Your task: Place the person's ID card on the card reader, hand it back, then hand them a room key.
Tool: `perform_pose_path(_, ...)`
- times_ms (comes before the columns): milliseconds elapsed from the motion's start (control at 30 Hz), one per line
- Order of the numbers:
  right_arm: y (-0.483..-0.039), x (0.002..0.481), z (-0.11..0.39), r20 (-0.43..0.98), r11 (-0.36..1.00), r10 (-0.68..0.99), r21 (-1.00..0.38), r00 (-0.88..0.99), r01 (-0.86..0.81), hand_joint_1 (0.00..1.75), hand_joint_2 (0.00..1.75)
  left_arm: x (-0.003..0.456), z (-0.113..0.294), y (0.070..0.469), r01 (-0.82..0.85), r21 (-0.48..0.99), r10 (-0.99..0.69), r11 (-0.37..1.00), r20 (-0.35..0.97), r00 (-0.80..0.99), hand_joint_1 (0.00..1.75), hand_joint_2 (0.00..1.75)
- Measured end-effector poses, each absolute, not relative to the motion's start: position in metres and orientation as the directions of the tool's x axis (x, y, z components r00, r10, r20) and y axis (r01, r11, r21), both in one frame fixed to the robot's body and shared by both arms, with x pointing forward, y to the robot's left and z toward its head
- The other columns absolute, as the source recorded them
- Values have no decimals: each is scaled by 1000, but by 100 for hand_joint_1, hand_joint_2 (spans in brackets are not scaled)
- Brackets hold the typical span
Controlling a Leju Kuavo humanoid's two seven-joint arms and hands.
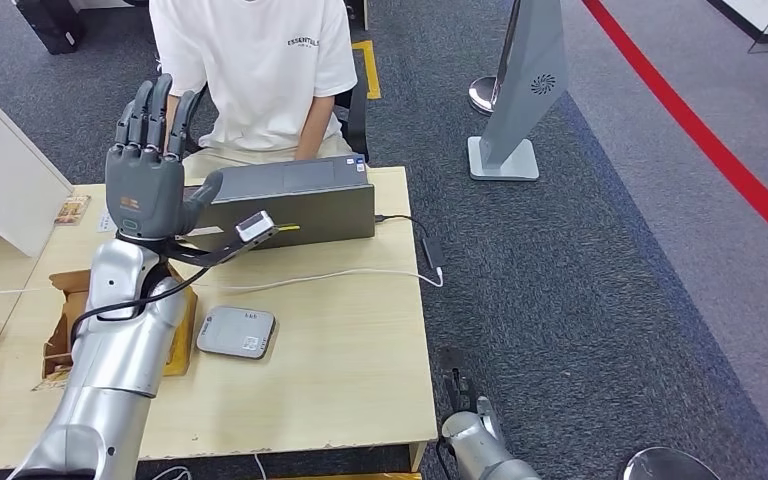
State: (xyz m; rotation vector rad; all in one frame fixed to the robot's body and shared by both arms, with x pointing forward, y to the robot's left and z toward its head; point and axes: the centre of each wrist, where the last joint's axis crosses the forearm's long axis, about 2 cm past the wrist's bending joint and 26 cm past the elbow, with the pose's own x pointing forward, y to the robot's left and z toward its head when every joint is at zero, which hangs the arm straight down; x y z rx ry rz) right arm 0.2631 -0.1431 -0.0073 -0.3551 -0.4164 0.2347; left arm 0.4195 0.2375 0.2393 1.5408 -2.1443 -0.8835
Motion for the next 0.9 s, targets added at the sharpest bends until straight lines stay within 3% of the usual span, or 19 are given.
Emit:
perform_pose_path(200,-144,263,-8,350,918,271,-375,897,-131,0,175,404,235,235,-732,637,-924,241,-79,-373,0,175)
perform_pose_path(367,-154,258,-14,332,922,228,-375,915,-94,0,175,354,217,243,-754,583,-928,302,-2,-373,0,175)
perform_pose_path(533,-174,251,-24,296,911,224,-402,929,-91,0,175,319,194,300,-767,553,-932,326,51,-359,0,175)
perform_pose_path(733,-192,245,-32,278,900,233,-425,932,-99,0,175,298,178,381,-812,526,-967,251,107,-229,0,175)
perform_pose_path(900,-199,244,-35,271,894,234,-438,934,-97,0,175,278,163,418,-831,514,-974,212,175,-141,0,175)
